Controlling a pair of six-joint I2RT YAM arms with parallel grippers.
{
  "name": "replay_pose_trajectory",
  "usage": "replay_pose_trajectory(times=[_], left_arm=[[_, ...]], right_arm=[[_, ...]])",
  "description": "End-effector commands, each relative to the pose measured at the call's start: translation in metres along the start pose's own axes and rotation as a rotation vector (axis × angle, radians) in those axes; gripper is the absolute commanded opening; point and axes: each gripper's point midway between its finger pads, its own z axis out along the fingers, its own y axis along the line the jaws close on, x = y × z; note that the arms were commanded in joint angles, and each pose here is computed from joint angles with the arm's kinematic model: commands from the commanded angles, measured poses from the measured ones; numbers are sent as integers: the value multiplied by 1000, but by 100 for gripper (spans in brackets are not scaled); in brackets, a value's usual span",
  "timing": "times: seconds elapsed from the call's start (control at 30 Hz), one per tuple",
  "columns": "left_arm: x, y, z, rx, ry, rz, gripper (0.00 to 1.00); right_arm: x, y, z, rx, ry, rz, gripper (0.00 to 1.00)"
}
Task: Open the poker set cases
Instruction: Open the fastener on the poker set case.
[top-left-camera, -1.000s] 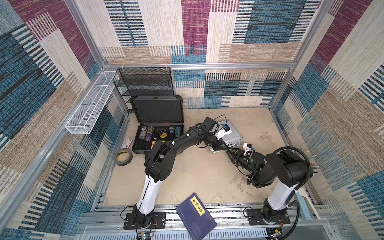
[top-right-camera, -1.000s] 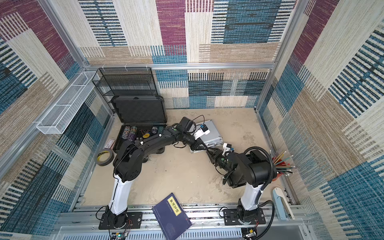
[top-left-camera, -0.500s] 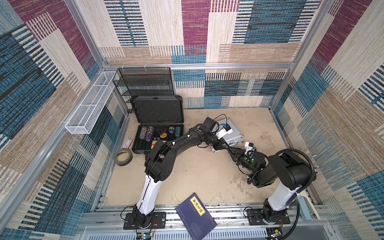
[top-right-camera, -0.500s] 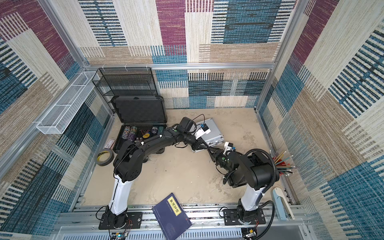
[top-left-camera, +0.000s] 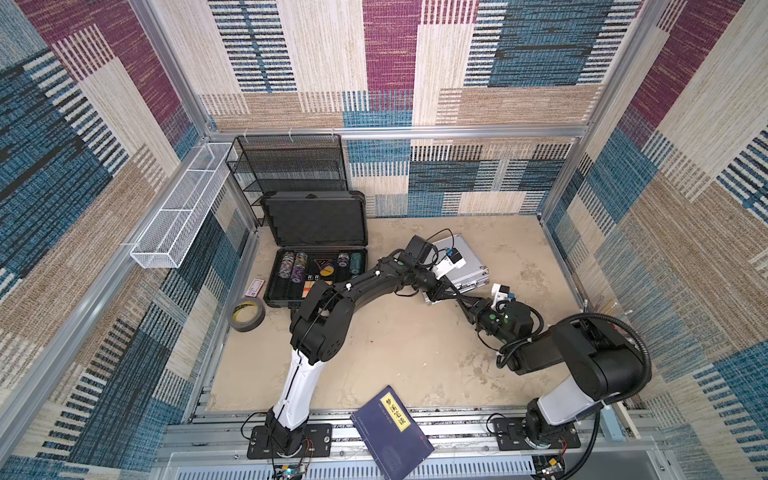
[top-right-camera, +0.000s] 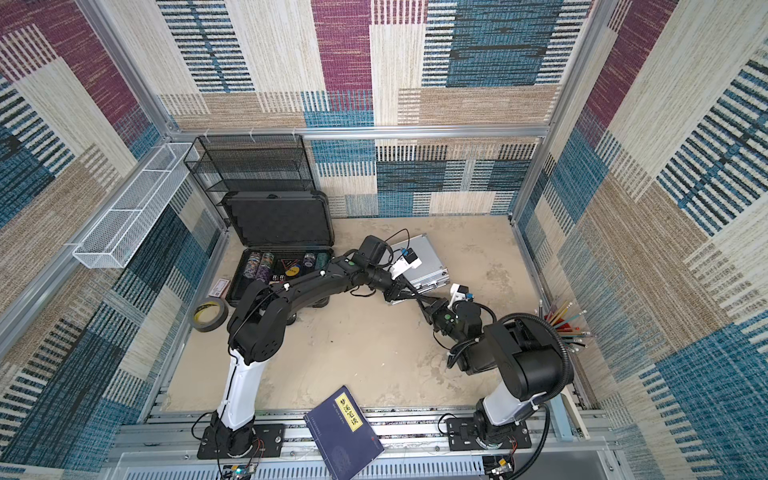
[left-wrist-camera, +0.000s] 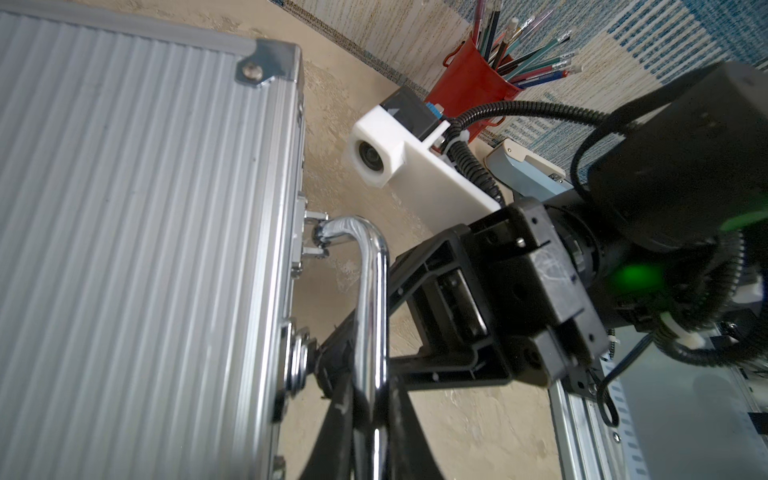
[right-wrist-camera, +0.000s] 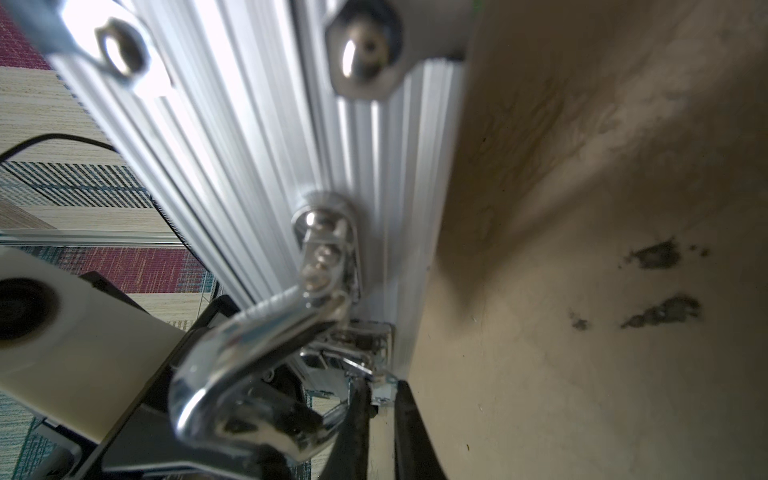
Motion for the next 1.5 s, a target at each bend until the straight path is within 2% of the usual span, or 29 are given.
replay_pose_trajectory(times=[0.0,0.3,0.6,0.8,1.13,1.47], left_arm=[[13,-21,8,134,23,-53,0],[16,-16,9,119,39,-60,0],[23,-9,1,75,86,-42,0],[38,-1,-2,38,146,-32,0],[75,10,-7,-42,279,-7,0],[97,19,-9,-101,366,19,0]], right_arm=[[-14,80,-7,-270,-60,-165,13],[-5,60,-15,-201,-40,-144,13],[12,-1,-33,23,-11,-150,14],[3,-16,-44,131,-47,-202,16],[-8,-28,-47,202,-33,-234,18],[-10,-34,-42,227,1,-249,20]])
